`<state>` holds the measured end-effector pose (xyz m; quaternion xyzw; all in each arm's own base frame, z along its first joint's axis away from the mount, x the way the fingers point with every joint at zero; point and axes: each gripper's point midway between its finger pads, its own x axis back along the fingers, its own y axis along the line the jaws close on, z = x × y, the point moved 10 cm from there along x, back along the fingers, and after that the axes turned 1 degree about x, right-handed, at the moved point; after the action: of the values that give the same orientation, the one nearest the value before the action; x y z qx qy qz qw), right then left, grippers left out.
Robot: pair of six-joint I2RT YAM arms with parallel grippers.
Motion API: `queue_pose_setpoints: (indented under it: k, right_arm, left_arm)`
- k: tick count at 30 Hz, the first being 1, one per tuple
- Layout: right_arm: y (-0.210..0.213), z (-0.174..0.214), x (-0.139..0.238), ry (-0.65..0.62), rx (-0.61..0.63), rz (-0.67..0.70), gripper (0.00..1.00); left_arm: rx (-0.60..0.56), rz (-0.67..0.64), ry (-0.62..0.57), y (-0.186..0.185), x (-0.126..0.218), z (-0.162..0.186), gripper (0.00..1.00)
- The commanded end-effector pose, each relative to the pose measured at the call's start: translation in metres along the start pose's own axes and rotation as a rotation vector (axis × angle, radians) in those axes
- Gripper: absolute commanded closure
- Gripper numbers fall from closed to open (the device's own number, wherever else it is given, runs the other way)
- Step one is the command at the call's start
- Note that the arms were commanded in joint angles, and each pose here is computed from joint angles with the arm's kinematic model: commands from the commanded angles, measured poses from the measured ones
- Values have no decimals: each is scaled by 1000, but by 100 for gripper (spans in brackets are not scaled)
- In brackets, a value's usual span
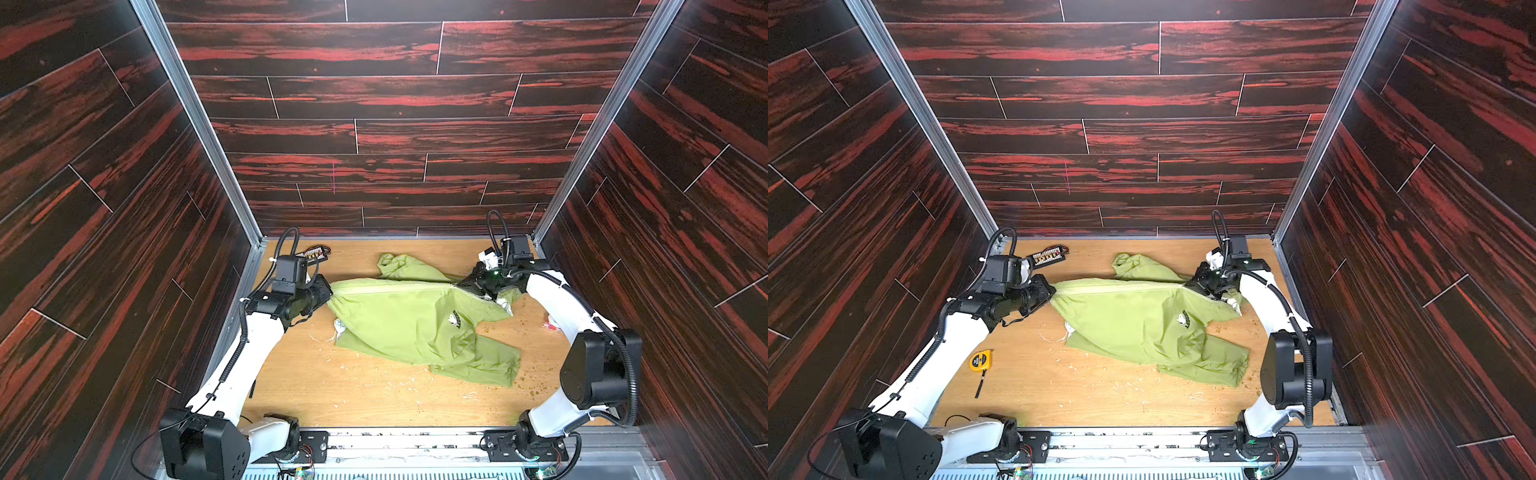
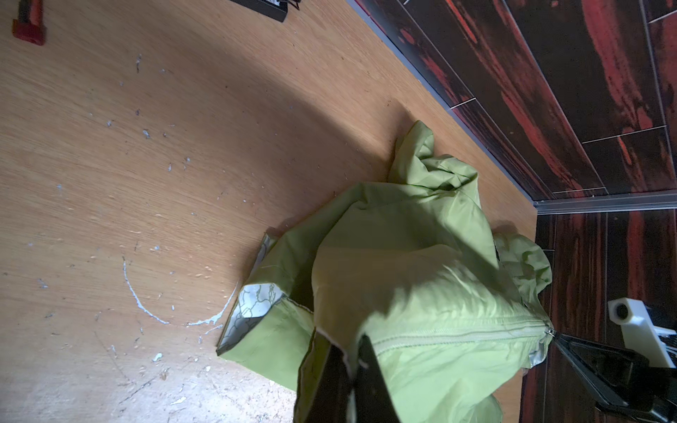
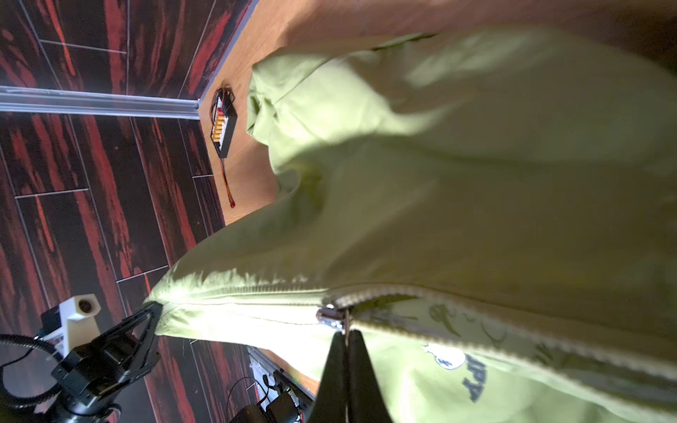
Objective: Zip up the jacket
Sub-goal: 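Continue pulling the slider with the right gripper up to the jacket collar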
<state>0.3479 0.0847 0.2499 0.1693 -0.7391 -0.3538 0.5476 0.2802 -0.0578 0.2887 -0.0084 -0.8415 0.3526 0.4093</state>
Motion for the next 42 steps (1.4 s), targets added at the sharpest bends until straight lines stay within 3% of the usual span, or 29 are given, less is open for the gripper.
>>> queue_pose_setpoints:
  k: [1,42]
  right_arm:
    - [-5,2,15,-40,11,35,100]
    - [-83,-9,64,-149,-143,207,100]
  left_arm:
    - [1,-28,-52,6,11,-3,100]
    - [6,-21,-71,9,18,-2,100]
